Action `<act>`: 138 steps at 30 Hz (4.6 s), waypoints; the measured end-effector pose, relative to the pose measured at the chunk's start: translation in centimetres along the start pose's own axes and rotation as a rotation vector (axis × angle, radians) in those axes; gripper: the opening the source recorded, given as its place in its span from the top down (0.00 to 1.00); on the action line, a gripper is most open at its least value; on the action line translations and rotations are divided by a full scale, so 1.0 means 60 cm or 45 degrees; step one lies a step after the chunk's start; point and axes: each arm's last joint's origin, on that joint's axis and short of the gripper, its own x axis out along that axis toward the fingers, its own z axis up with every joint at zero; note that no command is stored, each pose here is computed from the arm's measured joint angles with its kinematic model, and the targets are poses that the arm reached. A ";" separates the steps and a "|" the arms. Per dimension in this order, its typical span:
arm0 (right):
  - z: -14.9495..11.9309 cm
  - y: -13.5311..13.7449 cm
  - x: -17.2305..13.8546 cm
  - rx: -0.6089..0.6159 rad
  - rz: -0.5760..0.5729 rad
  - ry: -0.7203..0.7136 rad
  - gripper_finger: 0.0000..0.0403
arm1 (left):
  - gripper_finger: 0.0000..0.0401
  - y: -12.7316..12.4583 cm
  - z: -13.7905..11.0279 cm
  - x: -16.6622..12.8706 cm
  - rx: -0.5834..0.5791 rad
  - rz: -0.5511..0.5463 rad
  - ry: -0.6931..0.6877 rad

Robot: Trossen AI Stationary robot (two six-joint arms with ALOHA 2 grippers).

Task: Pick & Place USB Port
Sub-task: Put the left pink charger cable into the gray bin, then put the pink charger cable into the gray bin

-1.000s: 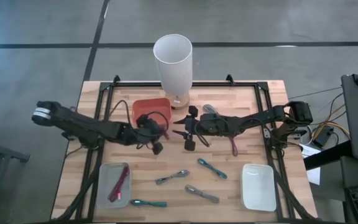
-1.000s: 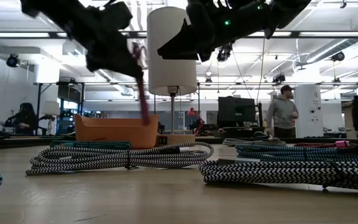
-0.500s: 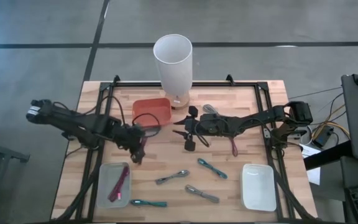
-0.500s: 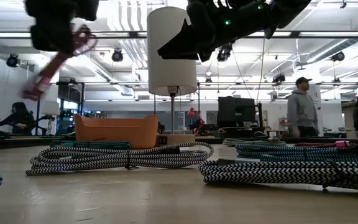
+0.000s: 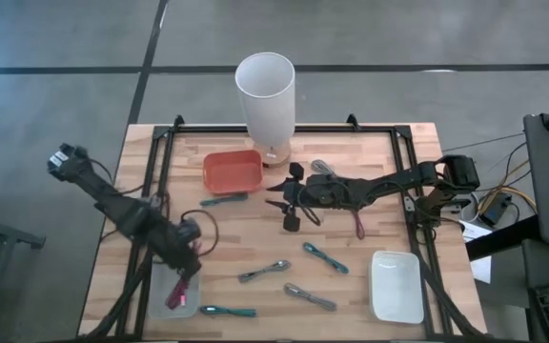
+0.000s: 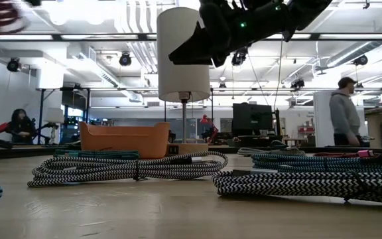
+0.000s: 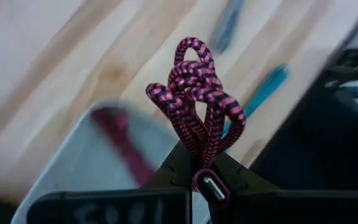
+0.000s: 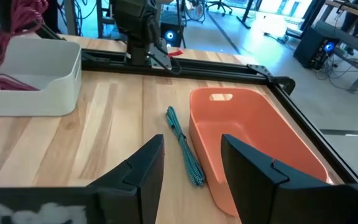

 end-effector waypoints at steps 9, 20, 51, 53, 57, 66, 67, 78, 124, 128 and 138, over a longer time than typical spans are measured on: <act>-0.001 0.000 0.000 0.000 0.001 0.011 0.64 | 0.96 0.022 -0.049 0.036 -0.232 0.141 0.086; -0.001 0.000 0.000 -0.001 0.001 0.011 0.65 | 0.93 0.069 -0.066 0.126 -0.377 0.125 0.290; -0.004 0.000 -0.001 0.007 0.003 0.038 0.62 | 0.80 -0.012 -0.037 0.037 0.208 -0.119 -0.178; -0.008 0.000 -0.005 0.058 0.005 0.090 0.62 | 0.80 -0.022 -0.029 0.022 0.325 -0.112 -0.350; -0.015 -0.003 -0.023 0.163 -0.004 0.246 0.61 | 0.80 -0.034 -0.016 -0.002 0.501 -0.049 -0.648; -0.064 -0.023 -0.087 0.462 -0.380 0.799 0.60 | 0.80 -0.029 0.004 -0.008 0.601 0.128 -0.892; -0.072 -0.023 -0.095 0.506 -0.424 0.874 0.60 | 0.80 -0.029 0.007 -0.008 0.586 0.129 -0.897; -0.138 -0.025 -0.149 0.825 -0.782 1.328 0.59 | 0.80 -0.026 0.019 -0.008 0.550 0.151 -0.912; -0.189 -0.036 -0.148 0.975 -0.787 1.339 0.97 | 0.80 -0.027 0.019 -0.008 0.542 0.158 -0.934; -0.154 -0.037 -0.127 0.898 -0.657 1.240 0.97 | 0.80 -0.026 0.020 -0.008 0.540 0.162 -0.943; -0.031 -0.039 -0.063 0.482 -0.227 0.677 0.97 | 0.80 -0.025 0.024 -0.010 0.519 0.191 -1.005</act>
